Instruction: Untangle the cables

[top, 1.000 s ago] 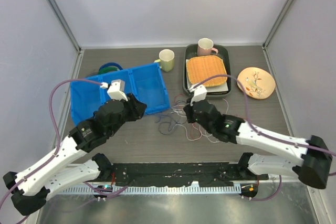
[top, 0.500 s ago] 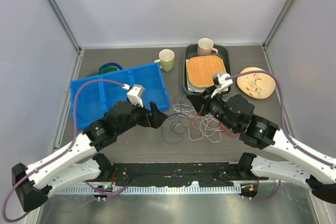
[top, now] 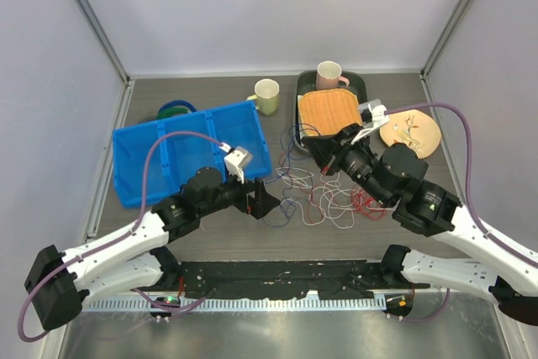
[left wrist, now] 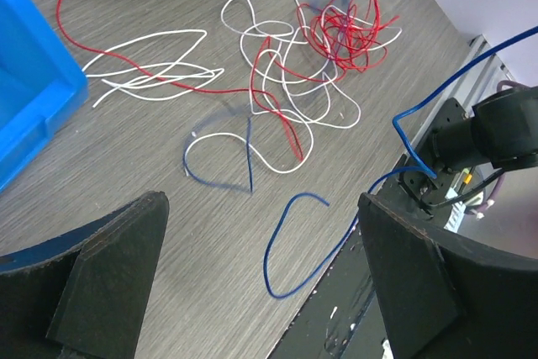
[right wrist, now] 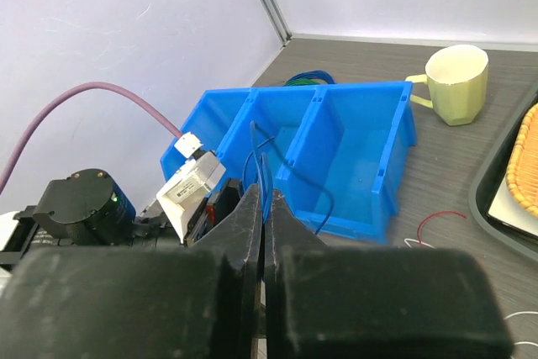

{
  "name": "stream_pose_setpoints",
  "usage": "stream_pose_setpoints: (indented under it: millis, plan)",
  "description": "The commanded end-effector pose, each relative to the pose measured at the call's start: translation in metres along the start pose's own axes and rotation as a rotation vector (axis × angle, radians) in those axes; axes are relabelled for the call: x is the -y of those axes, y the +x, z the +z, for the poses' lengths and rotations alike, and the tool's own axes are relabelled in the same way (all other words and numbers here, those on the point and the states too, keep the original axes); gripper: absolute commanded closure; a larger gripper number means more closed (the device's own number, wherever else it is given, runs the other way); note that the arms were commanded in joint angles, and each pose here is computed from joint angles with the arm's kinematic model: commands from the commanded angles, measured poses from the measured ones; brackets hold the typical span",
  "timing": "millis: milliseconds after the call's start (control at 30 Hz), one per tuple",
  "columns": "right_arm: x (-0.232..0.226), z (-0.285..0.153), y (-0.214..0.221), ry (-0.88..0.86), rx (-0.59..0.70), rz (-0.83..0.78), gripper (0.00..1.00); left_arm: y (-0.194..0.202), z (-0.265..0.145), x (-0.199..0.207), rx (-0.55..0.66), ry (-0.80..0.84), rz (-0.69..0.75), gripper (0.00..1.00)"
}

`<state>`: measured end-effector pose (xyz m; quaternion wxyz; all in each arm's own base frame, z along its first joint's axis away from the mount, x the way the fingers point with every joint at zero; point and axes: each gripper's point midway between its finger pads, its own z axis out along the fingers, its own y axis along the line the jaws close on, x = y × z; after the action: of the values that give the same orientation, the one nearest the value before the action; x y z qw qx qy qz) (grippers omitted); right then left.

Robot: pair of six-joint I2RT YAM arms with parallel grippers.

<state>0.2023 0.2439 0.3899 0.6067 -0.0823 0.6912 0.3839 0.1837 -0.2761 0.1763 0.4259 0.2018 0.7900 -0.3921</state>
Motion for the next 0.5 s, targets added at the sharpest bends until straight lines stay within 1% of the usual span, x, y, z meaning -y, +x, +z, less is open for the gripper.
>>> stream_pose_setpoints:
  millis: [0, 167, 200, 333, 400, 467]
  plan:
    - [-0.011, -0.007, -0.029, -0.030, 0.084, 0.052, 0.99, -0.023, 0.004, 0.020, 0.086, 0.104, 0.042, 0.00]
    - [-0.009, -0.014, -0.033, -0.034, 0.106, 0.069, 0.99, -0.024, 0.016, 0.027, 0.087, 0.141, 0.020, 0.00]
    - [-0.008, -0.014, -0.034, -0.028, 0.110, 0.070, 0.99, -0.020, 0.020, 0.029, 0.069, 0.158, 0.020, 0.00]
    - [0.003, -0.021, -0.042, 0.021, 0.146, 0.081, 0.99, -0.020, 0.026, 0.041, 0.063, 0.229, 0.008, 0.00]
    - [0.005, -0.022, -0.042, 0.028, 0.149, 0.084, 0.99, -0.022, 0.028, 0.045, 0.069, 0.242, -0.003, 0.00]
    - [0.005, -0.020, -0.040, 0.031, 0.148, 0.094, 0.99, -0.029, 0.029, 0.050, 0.106, 0.229, 0.002, 0.00]
